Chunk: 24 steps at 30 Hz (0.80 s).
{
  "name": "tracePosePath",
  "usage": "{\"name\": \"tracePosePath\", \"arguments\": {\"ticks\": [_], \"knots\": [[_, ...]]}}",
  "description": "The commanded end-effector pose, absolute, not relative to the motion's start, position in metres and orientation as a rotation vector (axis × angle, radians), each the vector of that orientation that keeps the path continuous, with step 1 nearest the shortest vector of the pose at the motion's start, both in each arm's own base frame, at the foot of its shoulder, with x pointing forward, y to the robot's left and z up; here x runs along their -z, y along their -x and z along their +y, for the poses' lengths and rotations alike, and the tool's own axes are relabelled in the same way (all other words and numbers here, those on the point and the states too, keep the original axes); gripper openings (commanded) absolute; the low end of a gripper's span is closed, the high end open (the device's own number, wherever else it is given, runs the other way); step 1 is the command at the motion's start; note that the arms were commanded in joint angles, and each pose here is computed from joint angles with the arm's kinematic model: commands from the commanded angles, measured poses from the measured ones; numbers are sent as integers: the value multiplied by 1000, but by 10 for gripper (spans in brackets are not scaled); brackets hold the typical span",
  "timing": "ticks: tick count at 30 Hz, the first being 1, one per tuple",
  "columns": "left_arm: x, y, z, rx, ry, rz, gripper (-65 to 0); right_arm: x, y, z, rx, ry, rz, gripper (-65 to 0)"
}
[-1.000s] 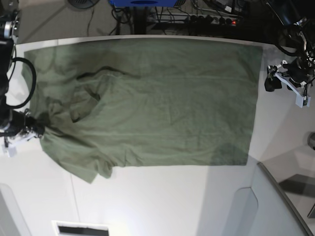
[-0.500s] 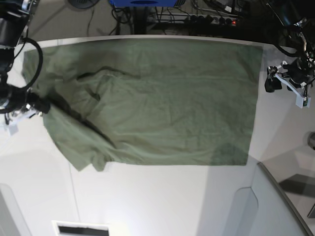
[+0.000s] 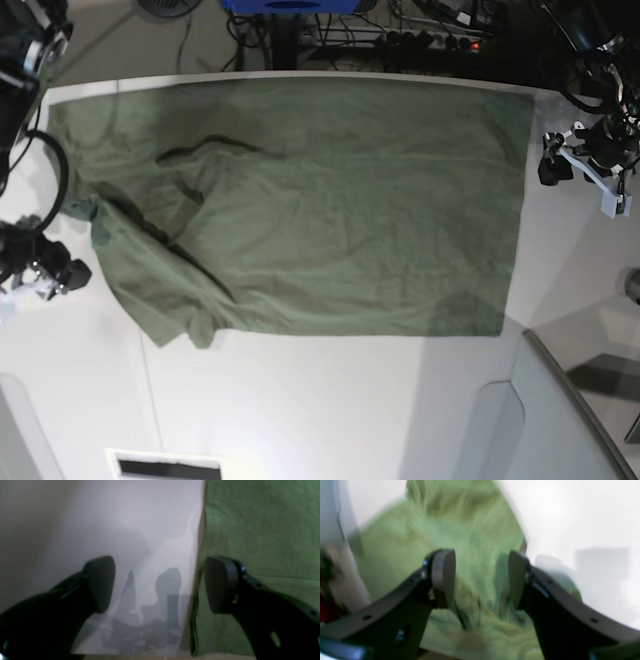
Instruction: Layout the t-shirt on the table in an organized manner, then fold the t-shirt properly
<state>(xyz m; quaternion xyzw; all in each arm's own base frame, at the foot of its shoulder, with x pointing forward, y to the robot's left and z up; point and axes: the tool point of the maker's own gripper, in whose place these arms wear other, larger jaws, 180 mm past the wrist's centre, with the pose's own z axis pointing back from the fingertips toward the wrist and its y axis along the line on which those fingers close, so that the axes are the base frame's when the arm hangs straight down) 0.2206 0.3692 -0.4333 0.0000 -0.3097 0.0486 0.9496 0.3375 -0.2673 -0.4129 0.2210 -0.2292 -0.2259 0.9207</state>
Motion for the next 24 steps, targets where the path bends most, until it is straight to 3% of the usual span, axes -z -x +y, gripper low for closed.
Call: {"name": "tracePosePath", "arguments": {"ticks": [1,7,14,24], "knots": [[420,-230,378,-88,-20,-673,-115,408,-347,-278,476,-426,-480,-329],[420,-229,378,-88,-20,-671,-115,440,-362,-282,414,-277,-394,-329],[421,-228,378,-89,-19,-668,-115,471,-363,-271,416,-265,-374,-329],[421,-229,378,-89,-19,-670,-115,473,-363,-269,393,-248,-374,-329]]}}
